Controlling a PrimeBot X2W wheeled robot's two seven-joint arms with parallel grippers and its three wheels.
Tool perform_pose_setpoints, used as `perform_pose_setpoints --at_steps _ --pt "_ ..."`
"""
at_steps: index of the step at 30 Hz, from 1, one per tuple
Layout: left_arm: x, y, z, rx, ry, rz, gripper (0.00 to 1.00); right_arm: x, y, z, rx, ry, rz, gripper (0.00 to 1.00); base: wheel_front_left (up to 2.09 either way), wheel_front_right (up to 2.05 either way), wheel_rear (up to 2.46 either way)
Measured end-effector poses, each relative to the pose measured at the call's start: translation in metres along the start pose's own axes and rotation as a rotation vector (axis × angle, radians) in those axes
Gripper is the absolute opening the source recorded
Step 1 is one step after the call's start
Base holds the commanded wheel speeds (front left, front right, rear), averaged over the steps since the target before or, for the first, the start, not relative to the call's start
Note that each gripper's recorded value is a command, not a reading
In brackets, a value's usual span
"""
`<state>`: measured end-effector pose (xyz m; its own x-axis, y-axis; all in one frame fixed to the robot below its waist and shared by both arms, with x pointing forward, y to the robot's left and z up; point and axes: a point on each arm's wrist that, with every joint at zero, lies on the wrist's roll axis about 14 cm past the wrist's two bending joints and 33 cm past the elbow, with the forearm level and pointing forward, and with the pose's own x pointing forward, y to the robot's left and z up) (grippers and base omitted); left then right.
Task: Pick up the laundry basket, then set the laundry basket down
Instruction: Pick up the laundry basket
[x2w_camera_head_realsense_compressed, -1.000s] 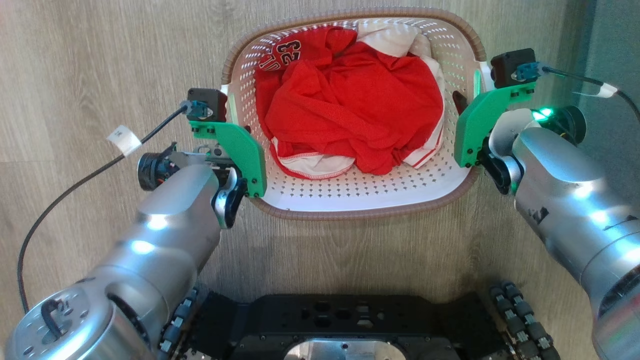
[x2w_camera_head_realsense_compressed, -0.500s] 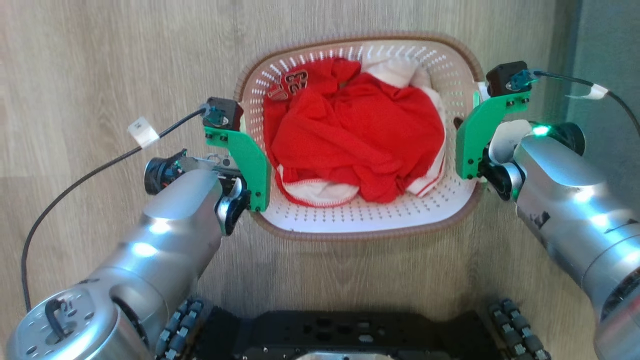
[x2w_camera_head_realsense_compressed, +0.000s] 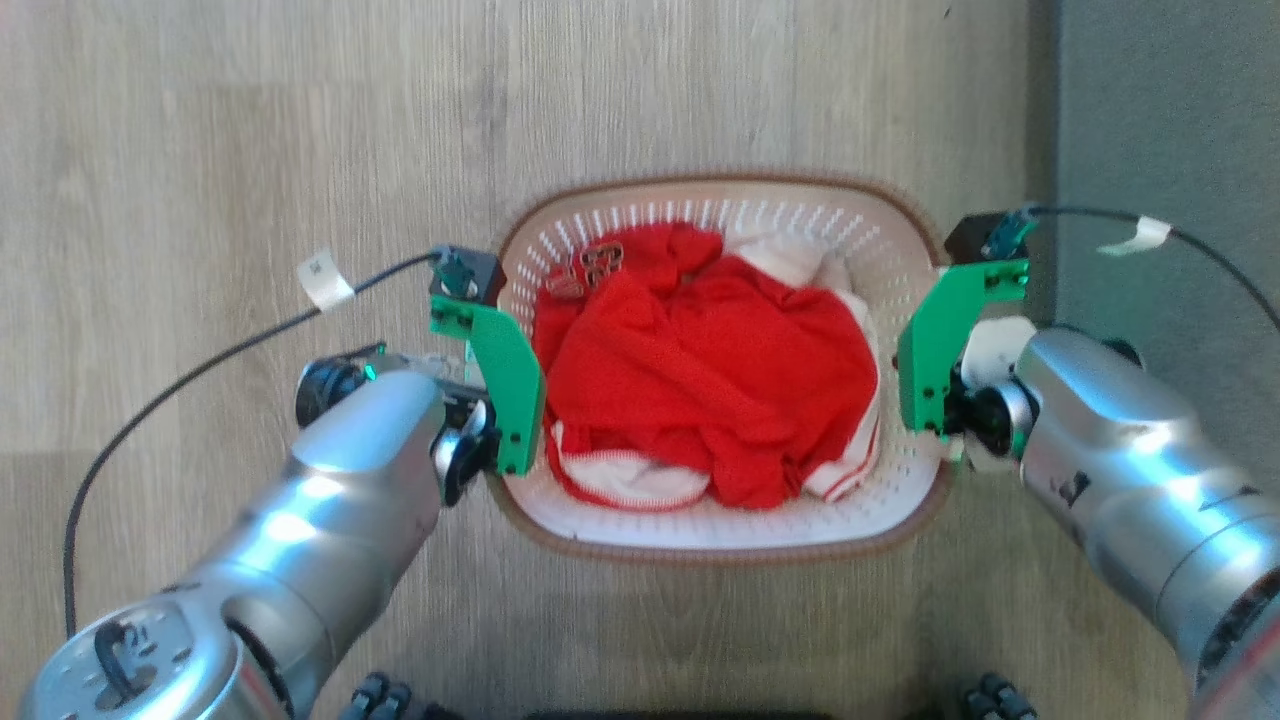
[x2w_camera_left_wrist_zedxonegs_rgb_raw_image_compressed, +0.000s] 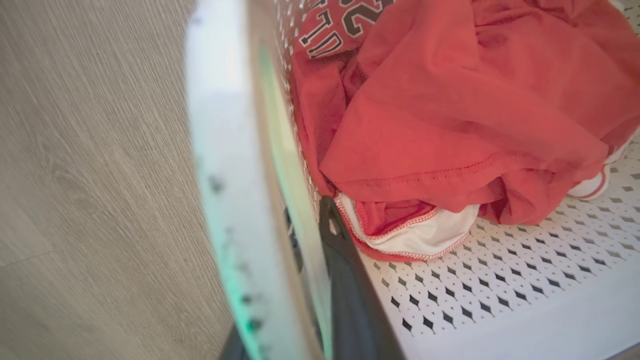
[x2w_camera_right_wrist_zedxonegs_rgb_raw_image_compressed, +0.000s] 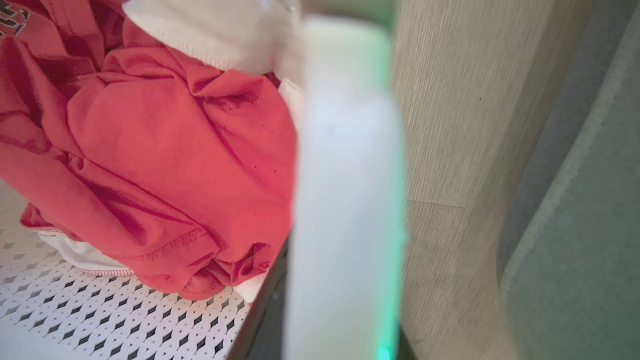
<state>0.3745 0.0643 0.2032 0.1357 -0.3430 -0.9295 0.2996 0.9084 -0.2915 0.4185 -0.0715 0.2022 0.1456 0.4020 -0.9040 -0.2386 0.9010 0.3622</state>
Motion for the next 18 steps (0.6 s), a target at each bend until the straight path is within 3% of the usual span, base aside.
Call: perform_pose_setpoints --at_steps 18 --pt "-0.074 -0.032 -0.023 0.101 -0.036 0.021 0.0 -0.086 0.04 -0.022 -0.063 -0.061 -0.038 0.0 0.0 0.0 0.0"
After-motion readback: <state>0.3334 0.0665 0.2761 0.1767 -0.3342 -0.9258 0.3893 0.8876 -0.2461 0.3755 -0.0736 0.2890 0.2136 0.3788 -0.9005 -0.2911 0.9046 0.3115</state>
